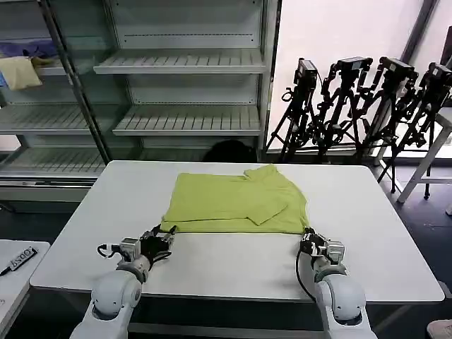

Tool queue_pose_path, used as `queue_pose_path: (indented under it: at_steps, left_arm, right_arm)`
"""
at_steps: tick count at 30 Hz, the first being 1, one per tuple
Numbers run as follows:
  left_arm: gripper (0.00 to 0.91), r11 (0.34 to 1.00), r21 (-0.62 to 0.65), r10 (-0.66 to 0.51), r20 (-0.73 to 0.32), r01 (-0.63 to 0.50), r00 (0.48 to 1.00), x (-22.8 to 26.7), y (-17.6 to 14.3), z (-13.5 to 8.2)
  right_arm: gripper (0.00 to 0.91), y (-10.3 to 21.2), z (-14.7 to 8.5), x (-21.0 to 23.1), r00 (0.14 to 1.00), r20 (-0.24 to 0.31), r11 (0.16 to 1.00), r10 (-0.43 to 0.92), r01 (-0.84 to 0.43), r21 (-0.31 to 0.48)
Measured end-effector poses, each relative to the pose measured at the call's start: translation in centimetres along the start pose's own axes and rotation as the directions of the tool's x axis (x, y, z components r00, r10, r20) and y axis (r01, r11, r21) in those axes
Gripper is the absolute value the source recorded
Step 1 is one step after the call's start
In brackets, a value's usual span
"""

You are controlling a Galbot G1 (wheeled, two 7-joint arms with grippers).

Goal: Fold and organize the clothes.

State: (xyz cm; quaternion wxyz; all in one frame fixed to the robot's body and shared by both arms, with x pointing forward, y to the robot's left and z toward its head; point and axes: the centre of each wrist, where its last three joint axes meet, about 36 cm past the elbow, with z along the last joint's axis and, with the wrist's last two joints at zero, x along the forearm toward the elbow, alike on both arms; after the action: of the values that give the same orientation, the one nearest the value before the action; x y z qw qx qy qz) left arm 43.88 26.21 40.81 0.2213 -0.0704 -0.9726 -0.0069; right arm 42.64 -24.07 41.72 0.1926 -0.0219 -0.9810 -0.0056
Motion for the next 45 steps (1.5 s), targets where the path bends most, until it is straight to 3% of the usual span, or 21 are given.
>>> queue_pose_path:
  at_steps: [21, 45]
  left_arm:
    - [0.000, 1.000, -0.025, -0.019, 0.010, 0.019, 1.000, 3.0, 0.4, 0.3]
    - [0.000, 0.998, -0.047, -0.037, -0.025, 0.036, 0.999, 13.2, 0.1, 3.4]
  right_arm:
    - [0.000, 0.6, 0.5, 4.2, 0.999, 0.008, 0.999, -0.045, 0.045, -0.019]
    - [0.000, 1.5, 2.9, 14.9, 0.994, -0.071, 0.996, -0.087, 0.087, -0.013]
